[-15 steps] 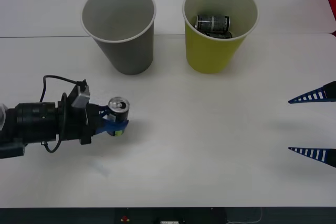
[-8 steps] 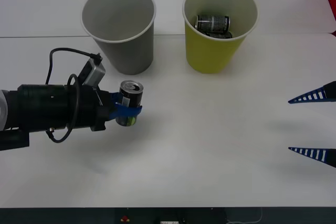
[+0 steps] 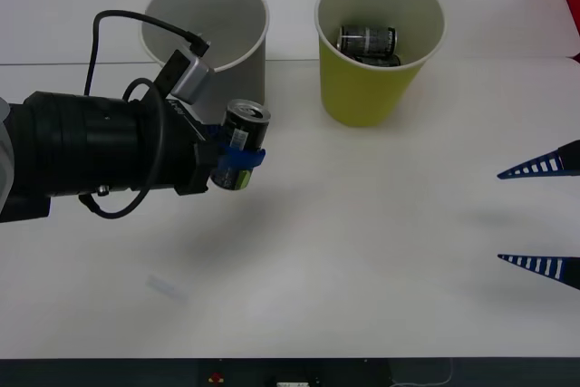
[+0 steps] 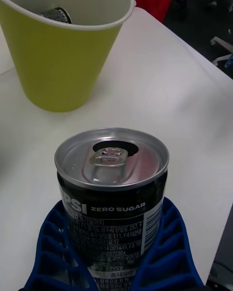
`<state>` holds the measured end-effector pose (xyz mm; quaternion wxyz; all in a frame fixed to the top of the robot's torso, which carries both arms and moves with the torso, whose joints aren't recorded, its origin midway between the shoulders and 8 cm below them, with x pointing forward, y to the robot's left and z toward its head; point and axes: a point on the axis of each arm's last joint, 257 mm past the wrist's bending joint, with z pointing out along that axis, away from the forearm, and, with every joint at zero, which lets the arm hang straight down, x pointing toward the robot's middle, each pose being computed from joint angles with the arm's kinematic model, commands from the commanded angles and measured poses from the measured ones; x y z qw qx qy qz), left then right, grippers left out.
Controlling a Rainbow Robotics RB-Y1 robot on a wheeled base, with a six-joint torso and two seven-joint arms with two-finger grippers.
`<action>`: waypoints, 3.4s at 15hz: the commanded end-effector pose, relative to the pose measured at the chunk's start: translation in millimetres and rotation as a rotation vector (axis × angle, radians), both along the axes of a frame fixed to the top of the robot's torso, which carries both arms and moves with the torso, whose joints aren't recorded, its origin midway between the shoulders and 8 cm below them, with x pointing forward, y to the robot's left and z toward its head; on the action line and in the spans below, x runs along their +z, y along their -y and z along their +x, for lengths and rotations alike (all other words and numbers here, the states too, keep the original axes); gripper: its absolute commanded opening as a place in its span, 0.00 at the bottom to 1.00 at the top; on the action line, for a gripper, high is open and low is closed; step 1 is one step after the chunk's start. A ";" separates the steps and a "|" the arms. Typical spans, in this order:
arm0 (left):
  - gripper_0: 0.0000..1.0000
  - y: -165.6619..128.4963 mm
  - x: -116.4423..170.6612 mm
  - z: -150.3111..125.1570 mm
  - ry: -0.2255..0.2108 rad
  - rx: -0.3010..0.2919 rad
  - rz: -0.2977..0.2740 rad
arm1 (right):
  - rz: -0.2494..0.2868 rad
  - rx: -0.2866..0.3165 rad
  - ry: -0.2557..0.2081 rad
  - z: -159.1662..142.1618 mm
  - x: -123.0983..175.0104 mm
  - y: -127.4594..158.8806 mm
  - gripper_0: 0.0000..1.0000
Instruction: Put the can into the green bin and the plastic bottle into the gray bin
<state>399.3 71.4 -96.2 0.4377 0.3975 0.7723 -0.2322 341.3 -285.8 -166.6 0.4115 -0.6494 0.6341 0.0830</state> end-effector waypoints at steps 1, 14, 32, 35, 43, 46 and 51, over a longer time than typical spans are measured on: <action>0.00 4.8 24.6 11.6 0.075 -0.019 0.082 | 0.000 0.000 0.000 0.0 0.0 0.0 1.00; 0.00 127.7 113.2 112.9 0.163 -0.101 0.142 | 0.000 0.000 0.000 0.0 0.0 0.0 1.00; 1.00 201.4 105.0 195.2 0.298 -0.054 0.183 | 0.000 0.000 0.000 0.0 0.0 0.0 1.00; 1.00 182.6 109.2 184.0 0.339 -0.082 0.166 | 0.000 0.000 0.000 0.0 0.0 0.0 1.00; 1.00 85.4 104.2 100.5 0.370 -0.233 0.130 | 0.000 0.000 0.000 0.0 0.0 0.0 1.00; 1.00 49.1 87.8 70.4 0.393 -0.272 0.123 | 0.000 0.000 0.000 0.0 0.0 0.0 1.00; 1.00 -11.3 51.7 36.3 0.402 -0.345 0.121 | 0.000 0.000 0.000 0.0 0.0 0.0 1.00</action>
